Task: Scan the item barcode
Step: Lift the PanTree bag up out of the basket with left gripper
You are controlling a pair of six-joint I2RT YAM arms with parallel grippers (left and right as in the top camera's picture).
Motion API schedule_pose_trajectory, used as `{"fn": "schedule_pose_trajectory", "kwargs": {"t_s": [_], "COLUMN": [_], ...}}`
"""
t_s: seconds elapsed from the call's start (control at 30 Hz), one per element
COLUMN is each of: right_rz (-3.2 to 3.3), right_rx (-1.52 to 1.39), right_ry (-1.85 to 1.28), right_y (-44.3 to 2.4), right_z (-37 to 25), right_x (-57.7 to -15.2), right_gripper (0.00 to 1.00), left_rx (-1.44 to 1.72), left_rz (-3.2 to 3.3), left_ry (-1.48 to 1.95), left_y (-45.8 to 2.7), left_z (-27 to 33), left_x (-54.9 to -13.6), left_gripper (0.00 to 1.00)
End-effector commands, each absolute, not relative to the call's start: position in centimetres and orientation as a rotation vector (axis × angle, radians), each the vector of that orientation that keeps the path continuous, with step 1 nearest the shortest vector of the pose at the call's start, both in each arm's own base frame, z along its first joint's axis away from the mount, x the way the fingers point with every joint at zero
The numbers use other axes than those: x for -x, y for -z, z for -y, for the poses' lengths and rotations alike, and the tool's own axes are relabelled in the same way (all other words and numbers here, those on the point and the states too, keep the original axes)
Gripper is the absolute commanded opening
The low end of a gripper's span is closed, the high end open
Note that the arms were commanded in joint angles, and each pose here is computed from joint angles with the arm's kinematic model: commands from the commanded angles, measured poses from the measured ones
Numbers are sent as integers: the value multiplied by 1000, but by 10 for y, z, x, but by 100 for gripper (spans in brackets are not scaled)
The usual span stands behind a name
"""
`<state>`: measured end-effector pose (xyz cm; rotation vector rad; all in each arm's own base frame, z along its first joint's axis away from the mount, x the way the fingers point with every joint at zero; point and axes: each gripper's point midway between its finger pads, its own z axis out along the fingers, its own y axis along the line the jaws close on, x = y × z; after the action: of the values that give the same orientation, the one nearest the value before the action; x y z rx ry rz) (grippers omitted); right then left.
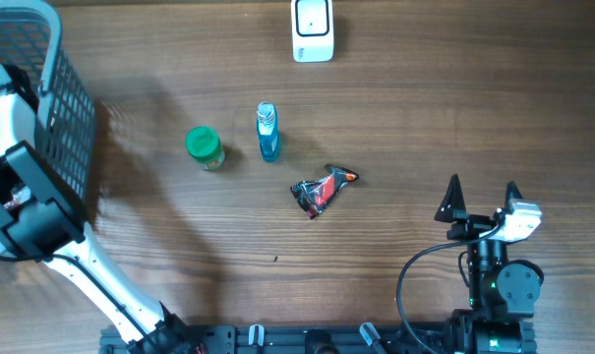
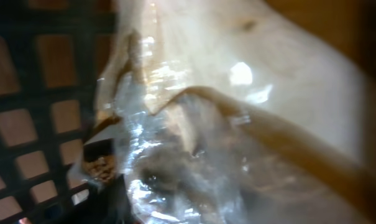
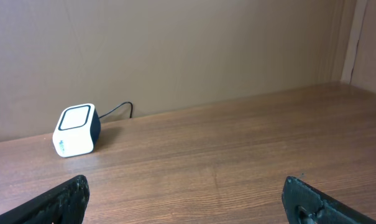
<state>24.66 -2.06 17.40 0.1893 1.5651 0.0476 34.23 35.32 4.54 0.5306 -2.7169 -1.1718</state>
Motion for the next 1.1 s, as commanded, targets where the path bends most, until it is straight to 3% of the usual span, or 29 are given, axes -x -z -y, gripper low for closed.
{"fn": "schedule_pose_trajectory", "kwargs": {"t_s": [0.0, 0.07, 0.17, 0.47, 0.83, 1.07], "right_rz": [-1564, -1564, -1564, -1564, -1564, -1564], "right_rx": [-161, -161, -161, -161, -161, -161], "right_ry": [-46, -46, -46, -46, -45, -45], "right_y": [-175, -175, -175, -175, -175, -175], "right_z": [17, 17, 17, 17, 18, 18], "right_x": [-247, -247, -247, -247, -247, -247], "right_gripper": [100, 100, 100, 100, 100, 100], "left_rx": [-400, -401, -411, -459, -755, -907], "left_rz": [2771, 2772, 2772, 2818, 3117, 3196], "left_ry": [871, 871, 872, 923, 1058, 1170], "left_y": [38, 37, 37, 18, -116, -187], "left_z": [-314, -314, -314, -311, -310, -311], "left_x": [-339, -339, -339, -354, -397, -390], "left_gripper": [15, 16, 4, 4, 4, 4]}}
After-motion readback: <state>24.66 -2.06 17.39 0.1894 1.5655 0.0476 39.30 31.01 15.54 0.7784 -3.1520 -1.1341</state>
